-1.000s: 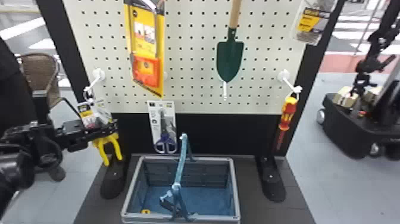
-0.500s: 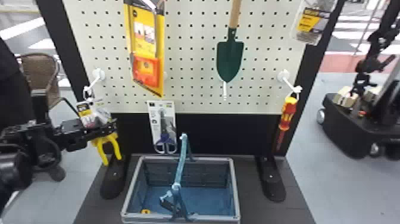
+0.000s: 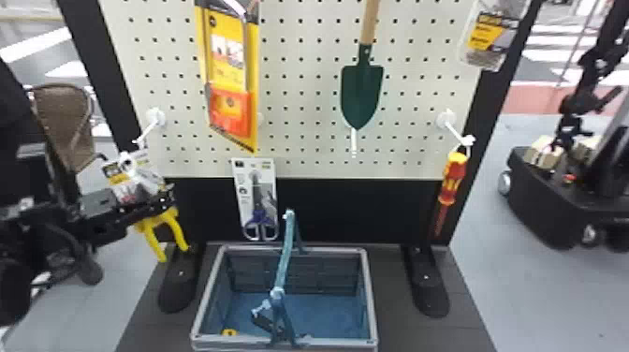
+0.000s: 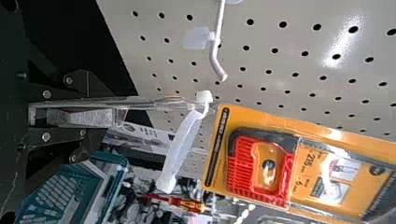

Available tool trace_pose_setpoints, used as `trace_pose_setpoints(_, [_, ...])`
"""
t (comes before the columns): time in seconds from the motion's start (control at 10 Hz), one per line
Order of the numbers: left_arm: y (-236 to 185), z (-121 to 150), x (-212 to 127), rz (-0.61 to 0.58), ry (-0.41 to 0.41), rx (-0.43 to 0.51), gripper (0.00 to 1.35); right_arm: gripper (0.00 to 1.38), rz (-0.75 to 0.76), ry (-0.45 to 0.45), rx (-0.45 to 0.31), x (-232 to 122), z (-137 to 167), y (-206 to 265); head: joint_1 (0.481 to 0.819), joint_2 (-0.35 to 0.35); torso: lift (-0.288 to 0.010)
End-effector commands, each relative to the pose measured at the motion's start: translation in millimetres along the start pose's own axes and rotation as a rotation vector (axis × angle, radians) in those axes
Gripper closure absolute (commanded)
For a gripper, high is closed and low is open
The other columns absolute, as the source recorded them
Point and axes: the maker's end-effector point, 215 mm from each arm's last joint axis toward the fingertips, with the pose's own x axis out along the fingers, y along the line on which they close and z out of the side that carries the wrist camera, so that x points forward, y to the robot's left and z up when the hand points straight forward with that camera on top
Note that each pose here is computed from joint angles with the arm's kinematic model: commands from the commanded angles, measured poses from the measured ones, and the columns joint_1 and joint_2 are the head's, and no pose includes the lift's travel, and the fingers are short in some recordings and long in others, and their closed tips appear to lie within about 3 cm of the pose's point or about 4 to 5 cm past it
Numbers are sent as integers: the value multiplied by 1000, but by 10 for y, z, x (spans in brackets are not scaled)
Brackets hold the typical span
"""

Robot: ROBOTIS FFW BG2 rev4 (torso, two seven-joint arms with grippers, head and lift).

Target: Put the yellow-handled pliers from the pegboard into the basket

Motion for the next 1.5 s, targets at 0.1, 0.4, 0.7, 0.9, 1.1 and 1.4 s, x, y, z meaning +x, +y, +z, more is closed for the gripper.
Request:
trace_pose_setpoints(0.1, [-340,-229,89,-40,-130,-120,1208,176,1,2,0,12,-13,-1,549,0,-100])
trace_pose_setpoints(0.4, [-628,-348,264,-70,-233,-194,1208,176,-1,1,2,18,-16,-7,549,0,-100])
trace_pose_setpoints(0.7, [-862,-571,542,-112,-261,-268,1208,176,1,2,1,24,-20,-6,549,0,-100])
trace_pose_setpoints(0.9, [-937,-680,667,-125,-269,-299,1208,176,-1,4,1,16,-30,-9,549,0,-100])
trace_pose_setpoints(1.1, [-1037,-739,821,-158,-256,-319,1208,176,0,6,4,15,-42,-7,549,0,-100])
trace_pose_setpoints(1.4, [-1174,-834,983,-196,-227,-351,1207,176,0,4,3,22,-32,-8,549,0,-100])
